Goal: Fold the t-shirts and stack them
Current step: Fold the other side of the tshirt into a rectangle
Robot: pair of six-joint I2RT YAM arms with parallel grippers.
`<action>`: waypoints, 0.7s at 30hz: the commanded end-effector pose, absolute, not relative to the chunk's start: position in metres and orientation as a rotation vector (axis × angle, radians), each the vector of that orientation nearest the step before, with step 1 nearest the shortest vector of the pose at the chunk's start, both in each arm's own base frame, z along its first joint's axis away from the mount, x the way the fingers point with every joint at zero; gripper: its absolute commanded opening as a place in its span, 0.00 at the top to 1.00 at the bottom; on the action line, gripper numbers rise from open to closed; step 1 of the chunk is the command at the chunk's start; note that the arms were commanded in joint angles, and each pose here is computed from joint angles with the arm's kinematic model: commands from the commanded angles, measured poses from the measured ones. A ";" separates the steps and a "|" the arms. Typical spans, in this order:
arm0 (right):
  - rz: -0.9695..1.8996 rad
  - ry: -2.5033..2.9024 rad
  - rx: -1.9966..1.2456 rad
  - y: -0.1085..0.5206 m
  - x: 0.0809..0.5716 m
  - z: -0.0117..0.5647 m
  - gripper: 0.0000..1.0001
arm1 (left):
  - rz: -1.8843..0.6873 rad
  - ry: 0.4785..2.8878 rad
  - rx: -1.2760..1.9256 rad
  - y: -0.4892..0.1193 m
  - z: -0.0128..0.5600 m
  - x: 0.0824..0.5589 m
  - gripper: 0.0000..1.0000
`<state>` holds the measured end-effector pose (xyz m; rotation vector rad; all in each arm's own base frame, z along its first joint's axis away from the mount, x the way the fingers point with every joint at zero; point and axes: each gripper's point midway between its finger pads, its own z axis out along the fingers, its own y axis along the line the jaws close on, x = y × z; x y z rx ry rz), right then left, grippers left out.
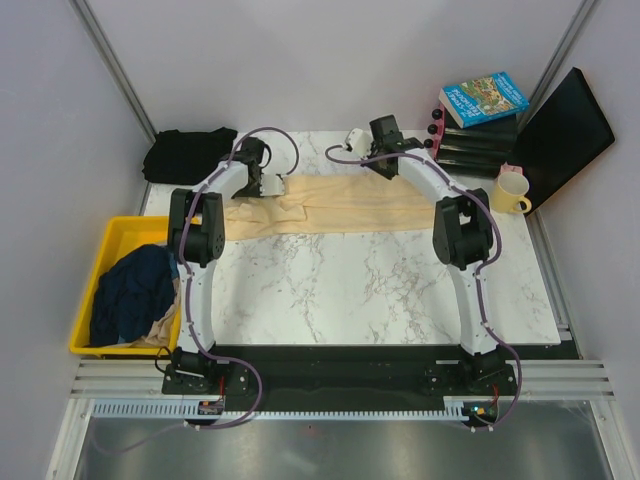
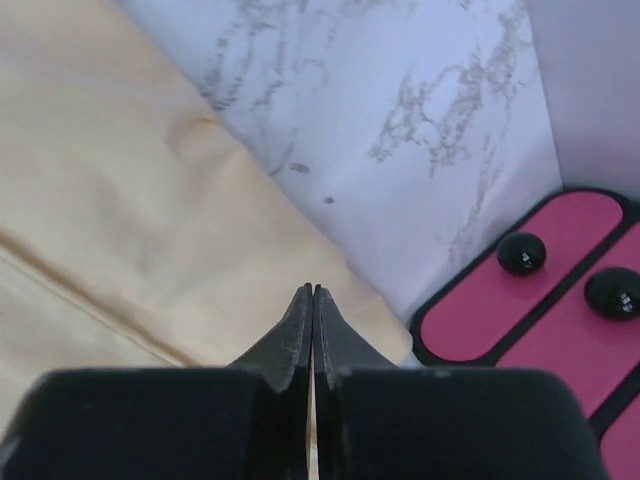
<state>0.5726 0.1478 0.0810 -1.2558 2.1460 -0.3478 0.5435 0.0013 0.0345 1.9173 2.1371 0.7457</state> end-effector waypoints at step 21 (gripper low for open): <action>-0.613 2.426 -1.039 0.018 0.561 0.006 1.00 | 0.885 2.186 1.890 0.036 0.044 0.551 0.71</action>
